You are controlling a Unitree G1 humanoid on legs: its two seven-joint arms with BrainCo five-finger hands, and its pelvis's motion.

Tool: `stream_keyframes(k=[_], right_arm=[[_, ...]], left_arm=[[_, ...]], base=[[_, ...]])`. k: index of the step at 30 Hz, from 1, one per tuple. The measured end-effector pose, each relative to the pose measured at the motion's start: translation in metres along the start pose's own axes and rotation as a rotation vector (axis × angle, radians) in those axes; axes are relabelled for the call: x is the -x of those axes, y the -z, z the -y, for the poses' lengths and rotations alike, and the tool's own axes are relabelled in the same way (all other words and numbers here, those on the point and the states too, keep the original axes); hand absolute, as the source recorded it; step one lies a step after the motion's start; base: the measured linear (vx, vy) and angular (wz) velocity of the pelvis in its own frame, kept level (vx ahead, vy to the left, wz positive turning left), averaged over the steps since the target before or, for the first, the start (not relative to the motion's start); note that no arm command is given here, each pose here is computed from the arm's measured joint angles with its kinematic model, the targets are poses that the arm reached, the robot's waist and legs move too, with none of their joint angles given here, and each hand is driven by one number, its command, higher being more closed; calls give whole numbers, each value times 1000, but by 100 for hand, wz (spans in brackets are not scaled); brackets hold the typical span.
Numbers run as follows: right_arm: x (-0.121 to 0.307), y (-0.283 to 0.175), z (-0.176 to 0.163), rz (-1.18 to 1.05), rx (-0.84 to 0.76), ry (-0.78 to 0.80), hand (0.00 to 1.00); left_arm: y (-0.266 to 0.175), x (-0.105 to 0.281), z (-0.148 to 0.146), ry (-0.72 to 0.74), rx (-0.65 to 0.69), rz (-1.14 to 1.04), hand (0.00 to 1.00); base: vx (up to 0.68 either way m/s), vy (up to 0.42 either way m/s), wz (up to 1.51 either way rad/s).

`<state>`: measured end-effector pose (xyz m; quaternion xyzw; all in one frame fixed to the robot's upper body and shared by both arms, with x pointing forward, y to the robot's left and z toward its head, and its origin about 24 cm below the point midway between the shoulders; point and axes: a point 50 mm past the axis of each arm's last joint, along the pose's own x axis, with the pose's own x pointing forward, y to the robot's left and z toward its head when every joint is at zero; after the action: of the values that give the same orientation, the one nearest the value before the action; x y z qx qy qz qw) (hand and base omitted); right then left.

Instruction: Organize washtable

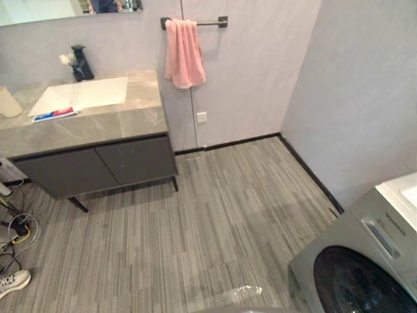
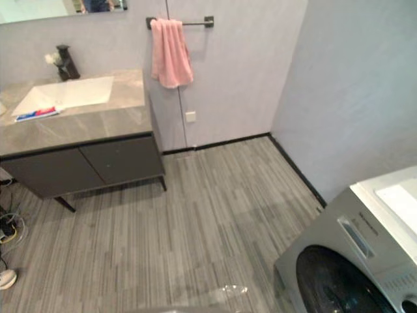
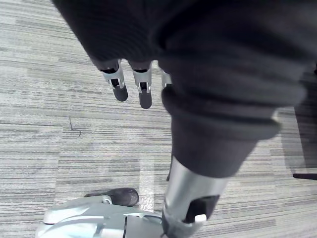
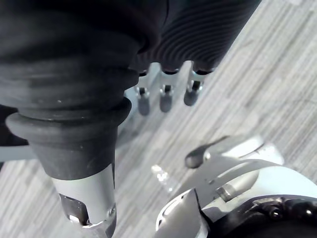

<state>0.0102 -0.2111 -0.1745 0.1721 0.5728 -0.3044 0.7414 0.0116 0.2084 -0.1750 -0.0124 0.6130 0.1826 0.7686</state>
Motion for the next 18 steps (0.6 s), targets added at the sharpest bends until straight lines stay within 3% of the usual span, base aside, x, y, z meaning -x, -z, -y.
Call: stream_keyframes(k=[18], right_arm=[[0,-3,-4,21,24,-1,0]], left_arm=[[-2,0,-2,-43,-43,18,0]], base=[[-33,-37,-2]])
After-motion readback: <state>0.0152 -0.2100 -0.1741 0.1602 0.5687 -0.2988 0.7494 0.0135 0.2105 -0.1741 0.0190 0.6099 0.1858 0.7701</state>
